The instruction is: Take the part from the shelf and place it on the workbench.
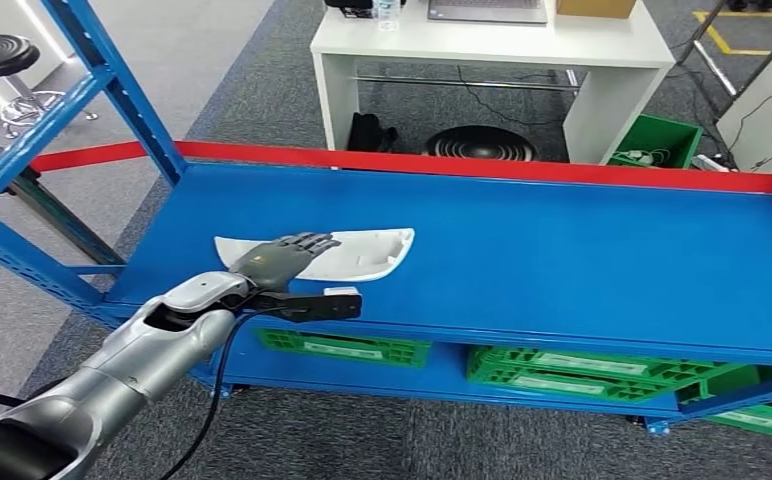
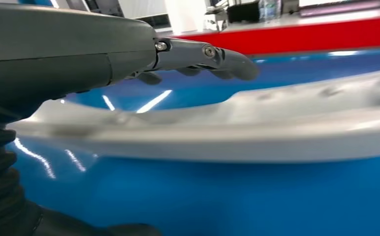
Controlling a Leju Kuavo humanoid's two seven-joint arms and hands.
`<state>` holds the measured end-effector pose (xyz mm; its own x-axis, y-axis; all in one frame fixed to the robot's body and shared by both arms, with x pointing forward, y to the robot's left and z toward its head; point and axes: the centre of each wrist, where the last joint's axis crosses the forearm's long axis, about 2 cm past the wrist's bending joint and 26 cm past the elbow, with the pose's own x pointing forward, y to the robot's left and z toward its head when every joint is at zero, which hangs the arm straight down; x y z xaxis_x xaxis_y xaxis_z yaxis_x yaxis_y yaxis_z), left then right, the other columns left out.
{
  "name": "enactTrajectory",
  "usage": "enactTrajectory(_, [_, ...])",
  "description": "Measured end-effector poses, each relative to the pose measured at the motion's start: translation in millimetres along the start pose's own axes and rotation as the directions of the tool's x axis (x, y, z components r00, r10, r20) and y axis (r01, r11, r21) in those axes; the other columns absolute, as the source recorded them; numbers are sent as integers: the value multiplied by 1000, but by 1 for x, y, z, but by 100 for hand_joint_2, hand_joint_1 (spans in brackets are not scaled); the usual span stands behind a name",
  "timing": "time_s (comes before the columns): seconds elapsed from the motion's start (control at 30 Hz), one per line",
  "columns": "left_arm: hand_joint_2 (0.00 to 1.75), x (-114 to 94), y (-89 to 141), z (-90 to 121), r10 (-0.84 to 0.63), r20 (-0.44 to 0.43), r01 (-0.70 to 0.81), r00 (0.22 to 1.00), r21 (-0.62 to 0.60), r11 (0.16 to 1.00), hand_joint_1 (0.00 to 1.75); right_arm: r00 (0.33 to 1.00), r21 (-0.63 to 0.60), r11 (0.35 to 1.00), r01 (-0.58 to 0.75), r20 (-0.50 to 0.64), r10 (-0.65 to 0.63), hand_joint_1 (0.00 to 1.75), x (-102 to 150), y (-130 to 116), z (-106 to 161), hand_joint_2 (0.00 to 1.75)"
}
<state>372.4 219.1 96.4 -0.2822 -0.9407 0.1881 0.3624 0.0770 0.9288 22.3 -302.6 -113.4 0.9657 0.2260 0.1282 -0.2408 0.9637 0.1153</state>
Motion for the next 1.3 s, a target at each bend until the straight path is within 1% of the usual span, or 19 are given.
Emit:
enactTrajectory(0.1, [175, -2, -1, -1, -4, -8, 4, 1000, -7, 1000, 171, 1000, 0, 1000, 0, 2, 0, 0, 0, 0, 0, 0])
enactTrajectory(0.13, [175, -3, -3, -1, -6, -12, 6, 1000, -10, 1000, 175, 1000, -1, 1000, 0, 2, 0, 0, 0, 0, 0, 0])
enactTrajectory(0.3, [175, -5, -7, 0, -13, -21, 13, 1000, -18, 1000, 175, 1000, -2, 1000, -2, 6, 2, 0, 0, 0, 0, 0])
enactTrajectory(0.6, [175, -7, 2, -4, -21, -13, 21, 1000, 13, 1000, 175, 1000, -3, 1000, -3, 18, 3, 0, 3, 0, 0, 0])
enactTrajectory(0.73, [175, -7, 2, -4, -24, -7, 25, 1000, 19, 1000, 175, 1000, -3, 1000, -5, 22, 5, 0, 4, 0, 0, 0])
enactTrajectory(0.87, [175, -7, 4, -4, -41, -2, 41, 999, 52, 998, 175, 1000, -3, 1000, -7, 29, 7, 0, 4, 0, 0, 0])
enactTrajectory(1.1, [175, -8, 0, -2, -43, 13, 41, 999, 105, 994, 175, 999, -6, 1000, -10, 37, 11, 0, 4, -1, 0, 0])
enactTrajectory(1.17, [175, -8, -5, 0, -8, 46, 3, 999, 117, 993, 175, 999, -8, 1000, -12, 40, 12, 0, 4, -1, 0, 0])
enactTrajectory(1.2, [175, -8, -9, 2, 32, 81, -42, 996, 125, 991, 175, 999, -9, 1000, -13, 41, 14, 0, 4, -1, 0, 0])
enactTrajectory(1.23, [175, -7, -12, 5, 89, 129, -106, 988, 132, 986, 175, 999, -9, 1000, -16, 43, 16, 0, 4, -1, 0, 0])
enactTrajectory(1.27, [175, -4, -14, 7, 167, 196, -195, 966, 136, 971, 175, 999, -10, 1000, -19, 45, 19, 0, 3, -1, 0, 0])
enactTrajectory(1.3, [175, 0, -16, 10, 258, 273, -302, 927, 135, 944, 175, 999, -11, 1000, -23, 47, 23, 0, 3, -2, 0, 0])
